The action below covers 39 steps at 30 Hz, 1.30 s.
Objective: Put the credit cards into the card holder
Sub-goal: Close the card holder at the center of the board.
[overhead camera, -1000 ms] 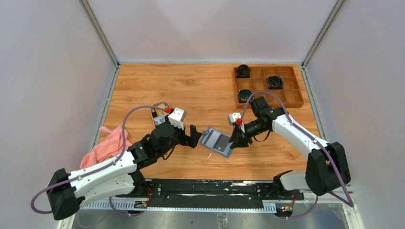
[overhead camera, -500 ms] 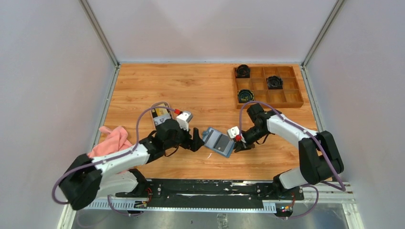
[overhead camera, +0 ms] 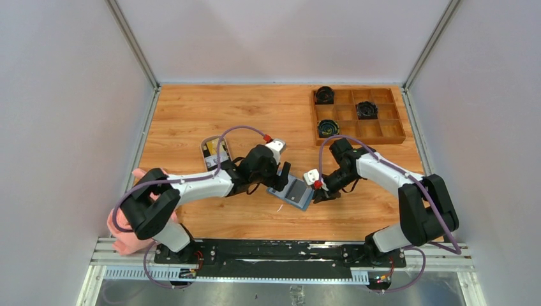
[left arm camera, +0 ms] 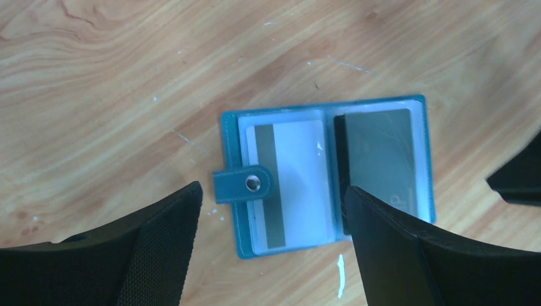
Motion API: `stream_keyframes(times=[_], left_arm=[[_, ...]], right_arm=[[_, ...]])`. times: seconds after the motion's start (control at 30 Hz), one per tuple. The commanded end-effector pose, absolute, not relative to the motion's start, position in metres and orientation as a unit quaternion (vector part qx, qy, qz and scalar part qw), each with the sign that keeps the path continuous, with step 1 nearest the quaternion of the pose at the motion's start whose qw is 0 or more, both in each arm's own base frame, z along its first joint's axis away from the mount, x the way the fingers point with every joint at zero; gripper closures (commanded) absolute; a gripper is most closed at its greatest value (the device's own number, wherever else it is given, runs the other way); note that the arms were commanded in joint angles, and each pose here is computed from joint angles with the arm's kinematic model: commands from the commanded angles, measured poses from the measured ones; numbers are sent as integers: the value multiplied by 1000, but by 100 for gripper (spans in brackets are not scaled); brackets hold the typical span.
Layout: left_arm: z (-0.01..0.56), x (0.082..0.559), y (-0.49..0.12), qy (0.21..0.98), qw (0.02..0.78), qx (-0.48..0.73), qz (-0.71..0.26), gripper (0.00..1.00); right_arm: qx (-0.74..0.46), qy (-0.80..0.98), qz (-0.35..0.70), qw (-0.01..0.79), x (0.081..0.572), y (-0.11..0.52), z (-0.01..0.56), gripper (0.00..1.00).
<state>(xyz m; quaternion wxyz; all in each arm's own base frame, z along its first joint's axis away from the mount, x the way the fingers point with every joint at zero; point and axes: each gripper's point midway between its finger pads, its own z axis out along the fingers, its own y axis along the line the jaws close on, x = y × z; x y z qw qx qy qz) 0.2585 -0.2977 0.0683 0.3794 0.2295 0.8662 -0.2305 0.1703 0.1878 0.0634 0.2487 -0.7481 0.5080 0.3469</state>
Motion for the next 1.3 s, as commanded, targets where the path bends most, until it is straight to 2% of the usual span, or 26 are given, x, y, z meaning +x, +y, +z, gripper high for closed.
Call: stream_keyframes(times=[0.0,0.17,0.5,0.77,0.83,0.87,1.1,1.27], left_arm=[[48,274,-278,895,363,233,-110,16],[46,278,-277,900,354,243,-71,27],[38,276,-288,901,342,250,-92,46],[46,279,-288,898,356,242,-95,82],[52,277,-292,893,361,245,-110,96],[56,276,-295,890,363,247,-120,100],[98,262,-314,852,402,252,-220,100],[122,240,-340,826,382,269,-314,100]], right_arm=[[-741,514,355,245,170,188,65,82],[-740,515,355,245,171,188,65,82],[-739,518,356,243,170,188,65,83],[-728,530,361,240,171,189,65,85],[-720,544,360,236,174,189,65,85],[-709,561,359,232,177,189,65,85],[-547,742,346,176,224,182,69,87],[-466,799,345,163,245,167,69,88]])
